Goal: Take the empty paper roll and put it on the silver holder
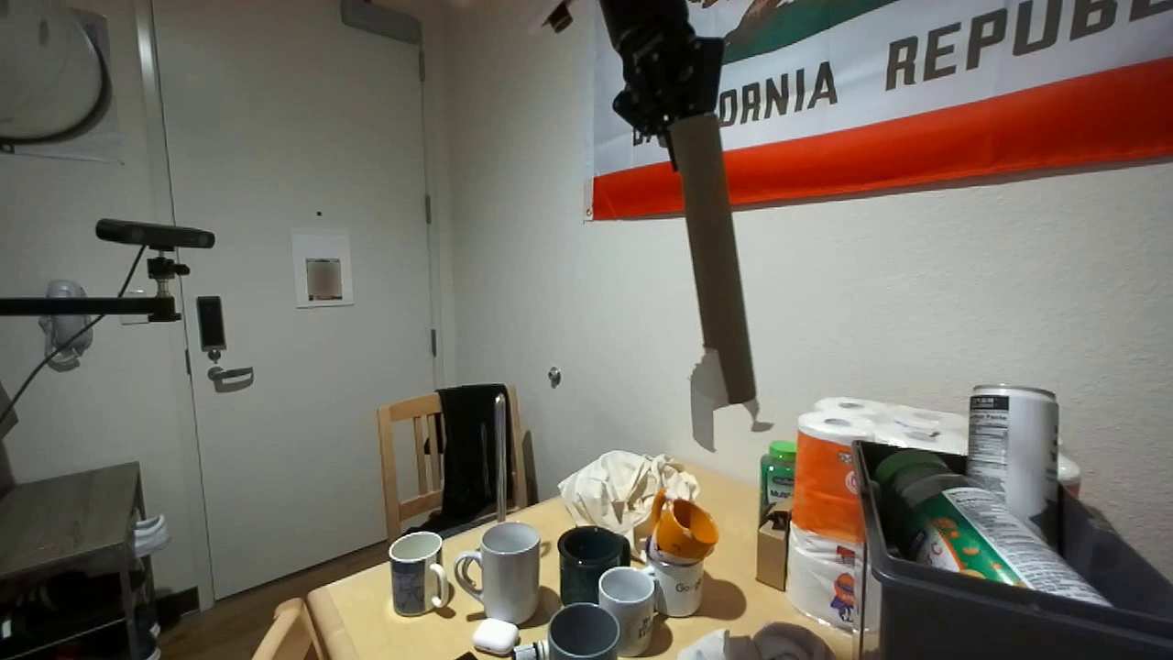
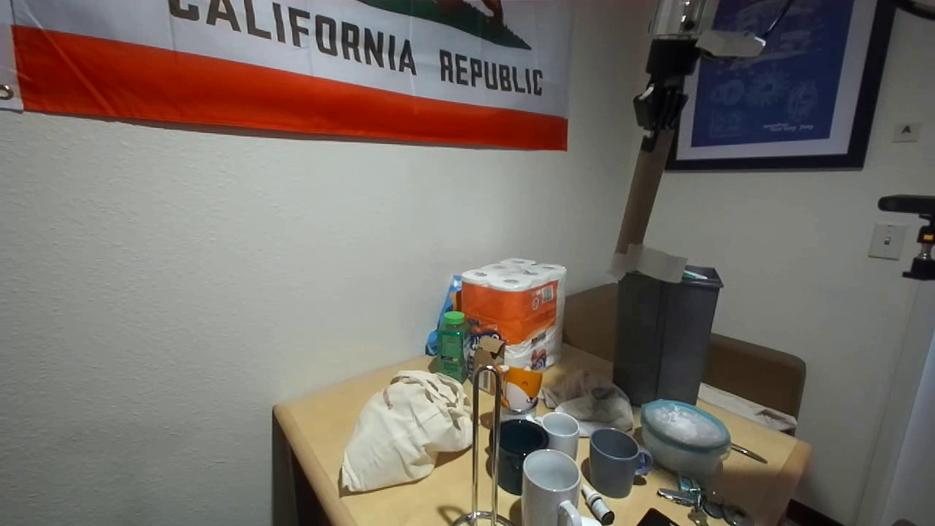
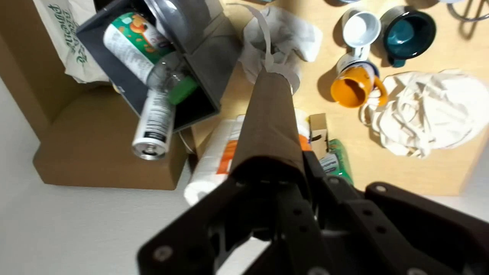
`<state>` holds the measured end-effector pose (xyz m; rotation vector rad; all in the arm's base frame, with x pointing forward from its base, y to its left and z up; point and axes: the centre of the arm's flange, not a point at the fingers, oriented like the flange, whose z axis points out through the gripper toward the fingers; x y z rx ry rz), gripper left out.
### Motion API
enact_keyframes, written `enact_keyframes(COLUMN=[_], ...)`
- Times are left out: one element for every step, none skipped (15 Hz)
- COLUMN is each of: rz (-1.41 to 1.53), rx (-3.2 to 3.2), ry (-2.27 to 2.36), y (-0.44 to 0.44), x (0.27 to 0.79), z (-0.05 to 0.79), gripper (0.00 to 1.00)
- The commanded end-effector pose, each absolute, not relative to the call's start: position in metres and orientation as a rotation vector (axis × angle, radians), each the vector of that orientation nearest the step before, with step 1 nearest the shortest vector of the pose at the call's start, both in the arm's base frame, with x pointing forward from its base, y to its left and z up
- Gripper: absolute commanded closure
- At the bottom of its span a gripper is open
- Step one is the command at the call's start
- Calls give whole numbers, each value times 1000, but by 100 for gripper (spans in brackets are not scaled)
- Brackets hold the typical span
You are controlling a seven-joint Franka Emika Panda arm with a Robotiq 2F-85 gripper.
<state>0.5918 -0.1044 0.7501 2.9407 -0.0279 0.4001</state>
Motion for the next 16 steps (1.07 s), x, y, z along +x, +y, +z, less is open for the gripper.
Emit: enact_keyframes(rz=[315, 298, 287, 268, 258, 247, 244, 242, 235, 223, 216, 212, 222, 221, 213, 216], rx=[2992, 2997, 2993, 2991, 2984, 2979, 2976, 2967, 2957, 2951, 2931, 2920, 2903, 2899, 2901, 2895], ry=[224, 315, 397, 481, 560, 619, 684, 736, 789, 833, 884, 919, 960, 988, 1014, 1035], y=[-39, -17, 5, 23, 41, 57, 71, 85, 98, 110, 124, 134, 146, 155, 166, 173], x=[583, 576, 571, 567, 562, 559, 555, 551, 548, 546, 543, 540, 539, 539, 539, 538], z=[747, 746, 742, 744, 739, 740, 737, 736, 733, 732, 727, 726, 717, 712, 707, 702], gripper=[99, 99, 99, 99, 99, 99, 99, 99, 99, 99, 99, 99, 99, 99, 99, 99])
